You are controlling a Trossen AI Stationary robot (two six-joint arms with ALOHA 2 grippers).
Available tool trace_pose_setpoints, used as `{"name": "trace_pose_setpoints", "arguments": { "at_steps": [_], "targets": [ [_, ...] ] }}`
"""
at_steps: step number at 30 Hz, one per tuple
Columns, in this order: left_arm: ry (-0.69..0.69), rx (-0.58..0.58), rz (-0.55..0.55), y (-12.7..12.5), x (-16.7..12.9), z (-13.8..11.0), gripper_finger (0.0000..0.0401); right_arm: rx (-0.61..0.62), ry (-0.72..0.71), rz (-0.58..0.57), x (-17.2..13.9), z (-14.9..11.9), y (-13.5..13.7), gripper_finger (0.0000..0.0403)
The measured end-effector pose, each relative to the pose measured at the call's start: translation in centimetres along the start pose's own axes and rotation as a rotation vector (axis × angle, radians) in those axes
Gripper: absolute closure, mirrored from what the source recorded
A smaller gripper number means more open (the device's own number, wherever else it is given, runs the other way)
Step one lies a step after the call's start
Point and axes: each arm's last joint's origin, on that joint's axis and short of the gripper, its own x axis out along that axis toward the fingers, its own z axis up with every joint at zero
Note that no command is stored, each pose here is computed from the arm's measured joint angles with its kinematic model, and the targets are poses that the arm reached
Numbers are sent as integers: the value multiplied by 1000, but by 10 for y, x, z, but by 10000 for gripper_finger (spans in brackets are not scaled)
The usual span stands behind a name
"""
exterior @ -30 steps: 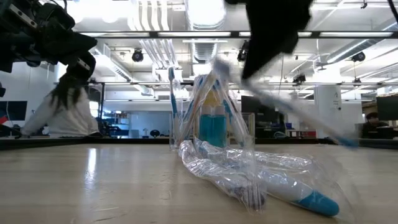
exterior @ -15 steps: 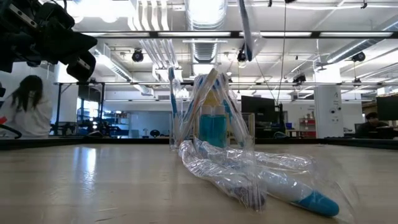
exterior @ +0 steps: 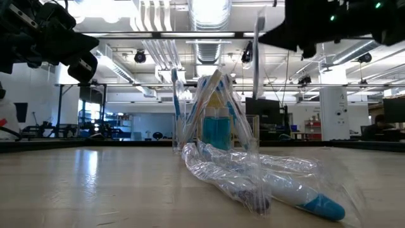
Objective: Pick & Place toothbrushing station
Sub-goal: Put the blue toothbrush into the right of the transparent organizer
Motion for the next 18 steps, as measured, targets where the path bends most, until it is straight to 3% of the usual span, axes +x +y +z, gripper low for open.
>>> {"name": "trace_pose_setpoints", "arguments": {
  "at_steps": [5,8,18],
  "targets": [
    [-5,0,21,1,0,0,387,43,27,-94,14,-17,-18,394],
    [-10,4,41,1,0,0,387,30,54,-86,21,-26,-20,394],
    [-10,8,43,1,0,0,392,-39,131,-103,52,-48,-2,395]
  ]
}}
